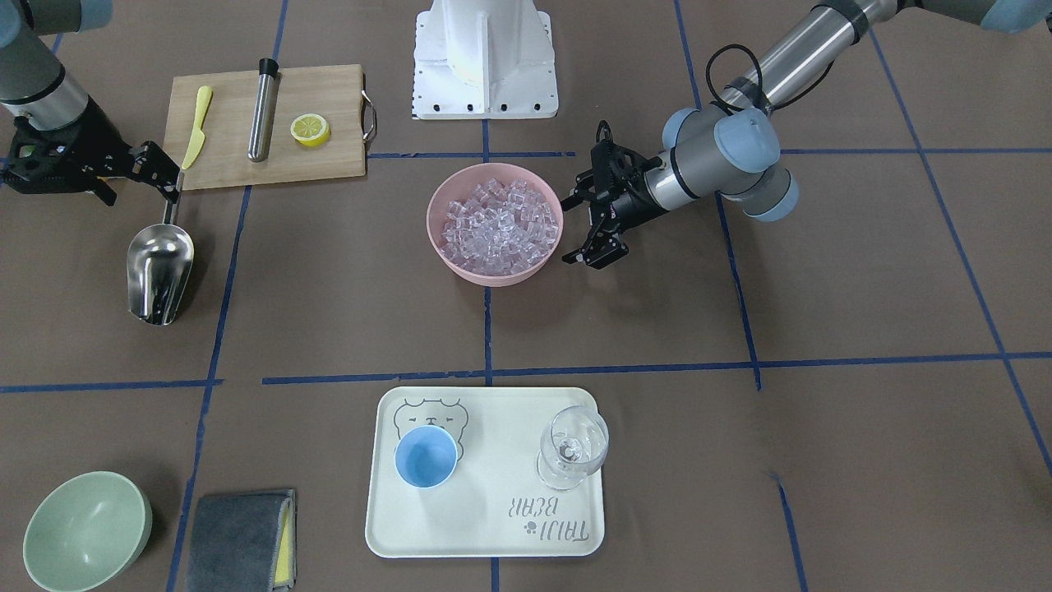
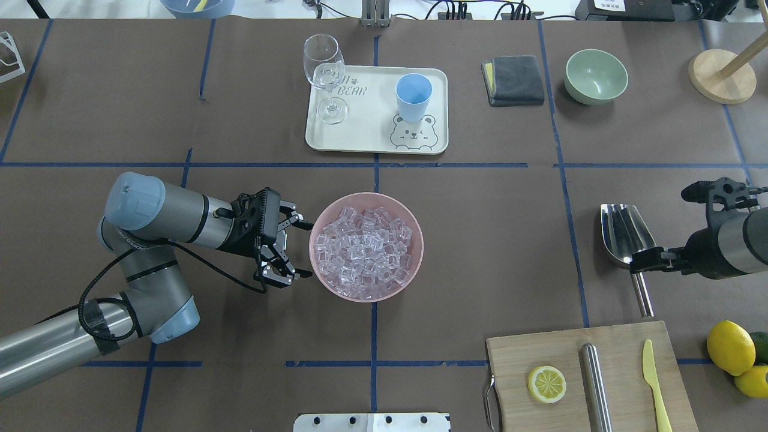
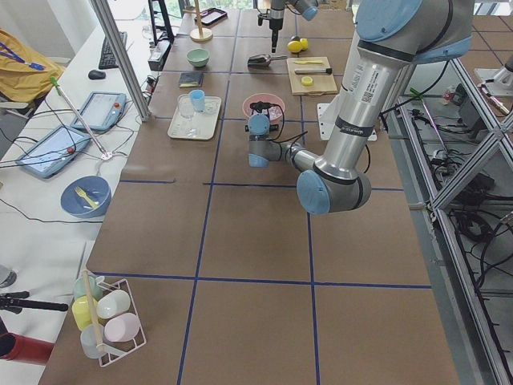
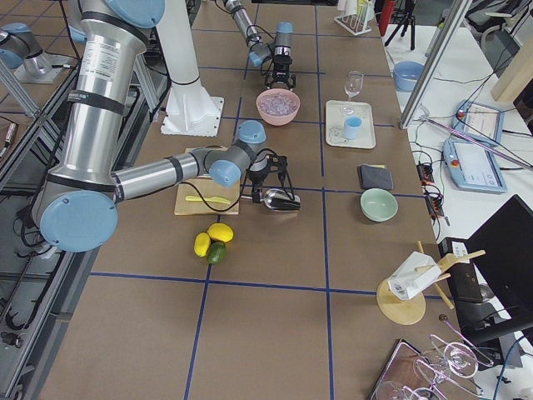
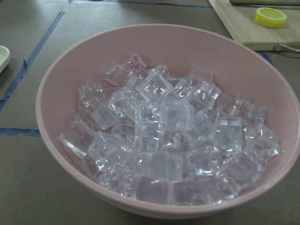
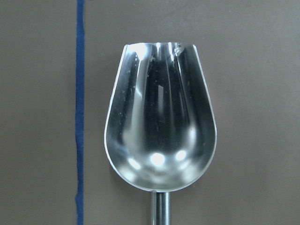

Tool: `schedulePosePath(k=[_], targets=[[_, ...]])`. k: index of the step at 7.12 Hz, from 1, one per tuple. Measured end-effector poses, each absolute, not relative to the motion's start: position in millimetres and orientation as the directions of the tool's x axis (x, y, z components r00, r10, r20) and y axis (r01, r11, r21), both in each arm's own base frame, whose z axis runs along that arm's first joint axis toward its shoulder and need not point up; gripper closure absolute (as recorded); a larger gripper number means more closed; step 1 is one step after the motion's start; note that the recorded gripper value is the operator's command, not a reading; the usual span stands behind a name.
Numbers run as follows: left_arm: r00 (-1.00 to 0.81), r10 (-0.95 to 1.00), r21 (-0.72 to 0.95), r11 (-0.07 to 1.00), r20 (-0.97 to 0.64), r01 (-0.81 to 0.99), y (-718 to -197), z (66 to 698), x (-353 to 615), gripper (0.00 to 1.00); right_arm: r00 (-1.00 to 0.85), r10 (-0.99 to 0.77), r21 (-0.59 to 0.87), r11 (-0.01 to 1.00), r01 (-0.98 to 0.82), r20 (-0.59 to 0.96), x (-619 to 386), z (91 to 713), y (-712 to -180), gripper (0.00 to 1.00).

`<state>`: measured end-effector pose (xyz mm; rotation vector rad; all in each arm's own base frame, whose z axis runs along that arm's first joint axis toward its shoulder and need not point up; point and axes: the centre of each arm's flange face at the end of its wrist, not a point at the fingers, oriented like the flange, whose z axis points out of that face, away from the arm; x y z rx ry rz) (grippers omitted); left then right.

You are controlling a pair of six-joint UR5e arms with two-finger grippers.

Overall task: Put ice in cup with scoop
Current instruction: 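Grasp the metal scoop handle with the right gripper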

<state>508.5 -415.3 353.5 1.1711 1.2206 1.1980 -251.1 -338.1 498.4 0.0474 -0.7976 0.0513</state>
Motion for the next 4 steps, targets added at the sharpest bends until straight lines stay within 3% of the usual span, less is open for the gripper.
schedulePosePath(k=[1,2,4], targets=[[-0.003,0.999,0.999,0.033,-0.033,-0.015,-415.5,354.3,509.3,0.00,0.718,0.027,0.009,0.999,-0.046,0.695,-262.7,503.7,-331.5,0.20],[0.007,0.999,0.999,0.033,-0.033,-0.014,-415.7,354.3,510.5,0.00,0.736,0.028,-0.008,0.999,-0.031,0.677,-270.6,506.8,-327.8,0.29],[0.014,0.999,1.000,0.030,-0.029,-0.009,-414.2,352.3,512.9,0.00,0.747,0.020,-0.020,1.000,-0.009,0.665,-280.1,508.9,-322.8,0.35]])
